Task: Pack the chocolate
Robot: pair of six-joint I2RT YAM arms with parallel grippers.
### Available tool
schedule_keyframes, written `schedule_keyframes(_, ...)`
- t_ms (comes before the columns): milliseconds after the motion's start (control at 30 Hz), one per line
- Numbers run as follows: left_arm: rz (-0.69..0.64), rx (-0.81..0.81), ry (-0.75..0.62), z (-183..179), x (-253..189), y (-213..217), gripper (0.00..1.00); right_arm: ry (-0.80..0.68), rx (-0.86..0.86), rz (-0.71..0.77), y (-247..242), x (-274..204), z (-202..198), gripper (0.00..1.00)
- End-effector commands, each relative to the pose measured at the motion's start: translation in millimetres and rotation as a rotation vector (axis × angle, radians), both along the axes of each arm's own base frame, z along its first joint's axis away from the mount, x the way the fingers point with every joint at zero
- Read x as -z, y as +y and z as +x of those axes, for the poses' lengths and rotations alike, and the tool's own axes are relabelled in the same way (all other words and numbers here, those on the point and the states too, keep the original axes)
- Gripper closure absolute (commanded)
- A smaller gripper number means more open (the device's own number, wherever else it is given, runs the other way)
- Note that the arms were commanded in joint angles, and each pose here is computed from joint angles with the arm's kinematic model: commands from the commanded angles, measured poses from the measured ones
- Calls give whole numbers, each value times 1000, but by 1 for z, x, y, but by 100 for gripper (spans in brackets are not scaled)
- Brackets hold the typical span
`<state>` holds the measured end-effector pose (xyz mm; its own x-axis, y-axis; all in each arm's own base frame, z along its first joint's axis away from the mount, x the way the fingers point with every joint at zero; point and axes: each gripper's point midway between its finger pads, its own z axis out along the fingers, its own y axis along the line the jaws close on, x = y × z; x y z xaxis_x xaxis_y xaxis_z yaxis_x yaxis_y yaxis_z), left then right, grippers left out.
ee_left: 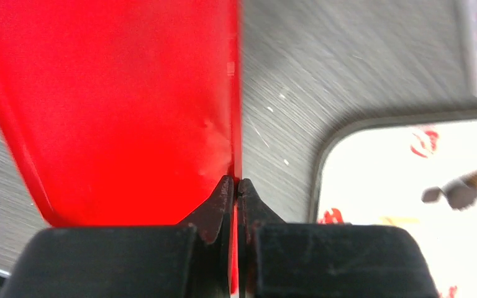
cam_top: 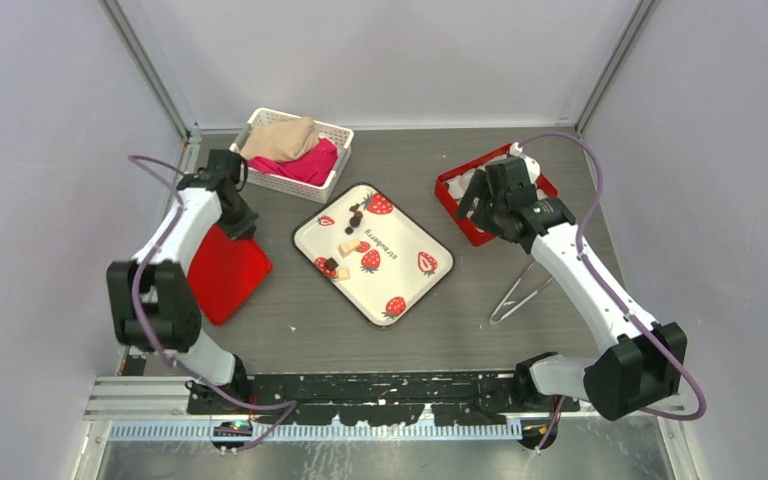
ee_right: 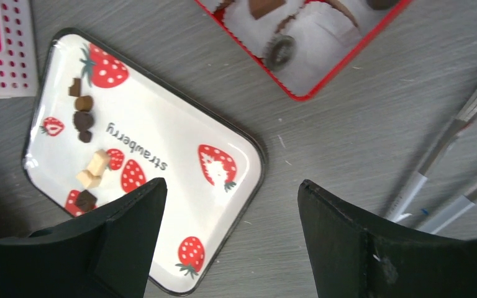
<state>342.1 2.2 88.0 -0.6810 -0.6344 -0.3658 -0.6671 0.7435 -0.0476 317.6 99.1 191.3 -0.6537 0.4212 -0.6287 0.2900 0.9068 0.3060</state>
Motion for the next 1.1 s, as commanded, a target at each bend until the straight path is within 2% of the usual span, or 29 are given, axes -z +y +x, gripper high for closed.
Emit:
schedule_keyframes(0, -50, 162, -173, -6, -65, -14, 100, -91, -67, 112, 29, -35, 26, 17)
schedule_keyframes(133, -110, 261, -258, -20, -95, -29, 100, -94, -134, 193, 53, -44, 39, 17)
schedule_keyframes(400, -250, 457, -442, -42, -161, -66, 100, -59, -382, 398, 123, -70, 50, 17)
schedule_keyframes(600, -392, 586, -575, -41, -207, -98, 100, -31, -478, 573, 170, -81, 55, 17)
schedule_keyframes(733, -493, 628, -694, -36, -235, -117, 100, -23, -523, 596, 190, -93, 60, 17)
schedule_keyframes(900, -655, 676, -787, -39, -260, -140, 100, 4, -549, 539, 204, -92, 66, 17)
schedule_keyframes(1067, -784, 712, -877, -42, -297, -155, 100, -25, -576, 617, 213, -91, 70, 16)
